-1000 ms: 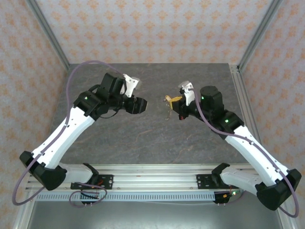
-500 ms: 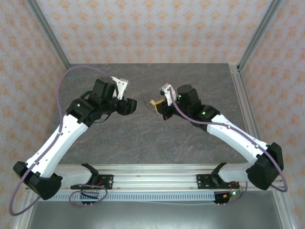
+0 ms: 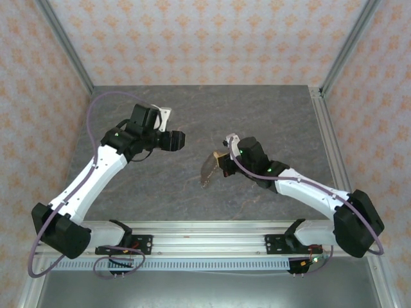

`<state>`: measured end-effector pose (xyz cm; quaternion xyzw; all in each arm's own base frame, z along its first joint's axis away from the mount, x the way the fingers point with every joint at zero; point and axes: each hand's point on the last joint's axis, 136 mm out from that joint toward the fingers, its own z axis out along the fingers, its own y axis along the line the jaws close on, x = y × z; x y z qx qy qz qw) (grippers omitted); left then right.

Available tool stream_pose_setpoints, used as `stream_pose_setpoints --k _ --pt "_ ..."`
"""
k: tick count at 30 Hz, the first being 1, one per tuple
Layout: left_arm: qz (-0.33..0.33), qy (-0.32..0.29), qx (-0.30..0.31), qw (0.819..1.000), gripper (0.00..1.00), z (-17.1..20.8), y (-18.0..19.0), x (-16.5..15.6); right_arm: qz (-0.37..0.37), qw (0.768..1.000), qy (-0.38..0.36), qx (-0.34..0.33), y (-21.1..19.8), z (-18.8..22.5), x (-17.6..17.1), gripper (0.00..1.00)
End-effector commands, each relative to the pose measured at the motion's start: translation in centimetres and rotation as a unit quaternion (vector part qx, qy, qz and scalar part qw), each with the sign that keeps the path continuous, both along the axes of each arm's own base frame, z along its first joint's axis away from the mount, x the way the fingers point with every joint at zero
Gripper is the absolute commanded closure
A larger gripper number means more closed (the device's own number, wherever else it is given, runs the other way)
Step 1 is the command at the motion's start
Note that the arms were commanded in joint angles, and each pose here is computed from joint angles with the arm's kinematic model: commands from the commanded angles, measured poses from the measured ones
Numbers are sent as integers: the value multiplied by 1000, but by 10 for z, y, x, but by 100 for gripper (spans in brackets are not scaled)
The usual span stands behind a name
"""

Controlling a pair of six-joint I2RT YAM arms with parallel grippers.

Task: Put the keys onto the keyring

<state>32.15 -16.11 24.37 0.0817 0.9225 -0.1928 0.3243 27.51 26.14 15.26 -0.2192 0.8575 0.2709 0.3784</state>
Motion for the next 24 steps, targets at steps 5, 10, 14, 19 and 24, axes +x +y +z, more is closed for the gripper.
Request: stream_pose_setpoints --k 5,10,14,19,24 --pt "-12 -8 -33 999 28 7 -16 17 -161 987 7 -26 -63 -27 21 100" --pt "-11 -2 -22 1000 22 -1 -17 24 -233 971 37 -41 -105 -57 24 100" --pt "19 -6 8 1000 2 -13 -4 24 -237 969 52 -39 -107 -67 34 89" --pt "73 -29 47 996 0 -26 23 20 -253 965 66 -35 -112 -84 45 73" --pt "142 -67 81 984 0 -26 56 13 -274 961 35 -31 -121 -70 53 51"
